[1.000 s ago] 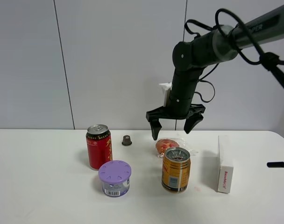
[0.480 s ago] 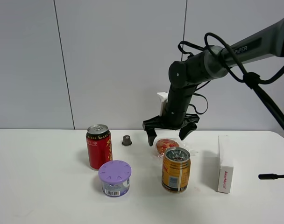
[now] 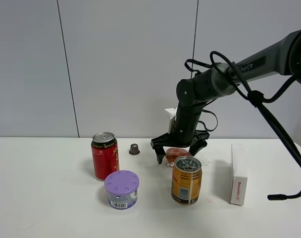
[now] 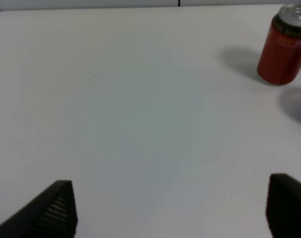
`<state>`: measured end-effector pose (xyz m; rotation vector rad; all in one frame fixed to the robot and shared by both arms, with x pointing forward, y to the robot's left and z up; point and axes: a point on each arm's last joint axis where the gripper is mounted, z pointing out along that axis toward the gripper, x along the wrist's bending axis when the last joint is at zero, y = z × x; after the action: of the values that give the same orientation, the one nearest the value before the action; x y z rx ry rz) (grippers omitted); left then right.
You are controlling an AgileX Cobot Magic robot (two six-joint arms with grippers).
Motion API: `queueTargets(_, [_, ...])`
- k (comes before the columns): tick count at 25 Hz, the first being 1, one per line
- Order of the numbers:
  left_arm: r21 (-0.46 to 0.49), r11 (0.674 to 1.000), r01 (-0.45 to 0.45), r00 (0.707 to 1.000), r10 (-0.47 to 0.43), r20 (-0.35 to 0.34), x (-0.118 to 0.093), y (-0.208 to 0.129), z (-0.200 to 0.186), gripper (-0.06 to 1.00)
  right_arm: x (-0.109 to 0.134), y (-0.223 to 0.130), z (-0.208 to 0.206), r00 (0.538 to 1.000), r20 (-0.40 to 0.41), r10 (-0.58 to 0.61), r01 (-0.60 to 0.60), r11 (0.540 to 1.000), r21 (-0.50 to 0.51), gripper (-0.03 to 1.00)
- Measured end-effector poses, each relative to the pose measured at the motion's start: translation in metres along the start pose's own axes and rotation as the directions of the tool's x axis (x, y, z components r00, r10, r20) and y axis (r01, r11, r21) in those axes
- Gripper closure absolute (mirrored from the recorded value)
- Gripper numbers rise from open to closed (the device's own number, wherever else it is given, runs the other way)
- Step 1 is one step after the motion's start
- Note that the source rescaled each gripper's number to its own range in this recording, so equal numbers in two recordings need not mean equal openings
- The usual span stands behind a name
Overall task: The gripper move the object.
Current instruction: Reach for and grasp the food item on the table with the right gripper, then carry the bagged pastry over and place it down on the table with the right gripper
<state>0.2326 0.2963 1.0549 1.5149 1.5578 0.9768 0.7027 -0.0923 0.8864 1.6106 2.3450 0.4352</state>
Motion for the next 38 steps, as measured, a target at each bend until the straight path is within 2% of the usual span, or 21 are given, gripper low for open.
queueTargets(14, [0.0, 1.0, 0.0, 1.0, 0.0, 0.0, 0.0, 0.0, 0.0, -0.06, 0.001, -0.003, 0.009, 1.0, -0.002, 0.0, 0.0, 1.0, 0.005, -0.02])
queueTargets(15, [0.0, 1.0, 0.0, 1.0, 0.0, 0.0, 0.0, 0.0, 0.0, -0.06, 0.001, -0.003, 0.009, 1.0, -0.002, 0.0, 0.0, 1.0, 0.005, 0.05])
queueTargets(16, [0.0, 1.0, 0.0, 1.0, 0.0, 0.0, 0.0, 0.0, 0.0, -0.06, 0.001, -0.003, 0.009, 1.0, -0.002, 0.0, 0.0, 1.0, 0.005, 0.17])
queueTargets(20, [0.0, 1.0, 0.0, 1.0, 0.0, 0.0, 0.0, 0.0, 0.0, -0.06, 0.001, -0.004, 0.009, 1.0, -0.001, 0.001, -0.001, 1.0, 0.015, 0.76])
queueTargets(22, [0.0, 1.0, 0.0, 1.0, 0.0, 0.0, 0.0, 0.0, 0.0, -0.06, 0.0, -0.004, 0.008, 1.0, 0.0, 0.006, -0.006, 1.0, 0.024, 0.91])
queueTargets(23, [0.0, 1.0, 0.0, 1.0, 0.0, 0.0, 0.0, 0.0, 0.0, -0.06, 0.0, -0.004, 0.006, 1.0, 0.001, 0.01, -0.01, 1.0, 0.025, 0.94])
queueTargets(26, [0.0, 1.0, 0.0, 1.0, 0.0, 0.0, 0.0, 0.0, 0.0, -0.06, -0.001, -0.001, -0.006, 1.0, 0.003, 0.017, -0.018, 0.999, 0.027, 0.96])
queueTargets(31, [0.0, 1.0, 0.0, 1.0, 0.0, 0.0, 0.0, 0.0, 0.0, -0.06, -0.003, 0.018, -0.062, 1.0, -0.016, -0.015, 0.014, 0.997, -0.074, 0.96])
queueTargets(35, [0.0, 1.0, 0.0, 1.0, 0.0, 0.0, 0.0, 0.0, 0.0, -0.06, 0.001, 0.032, -0.126, 0.992, -0.102, -0.069, 0.047, 0.979, -0.199, 0.96])
queueTargets(38, [0.0, 1.0, 0.0, 1.0, 0.0, 0.0, 0.0, 0.0, 0.0, -0.06, 0.016, 0.037, -0.172, 0.97, -0.157, -0.188, 0.133, 0.942, -0.308, 0.97])
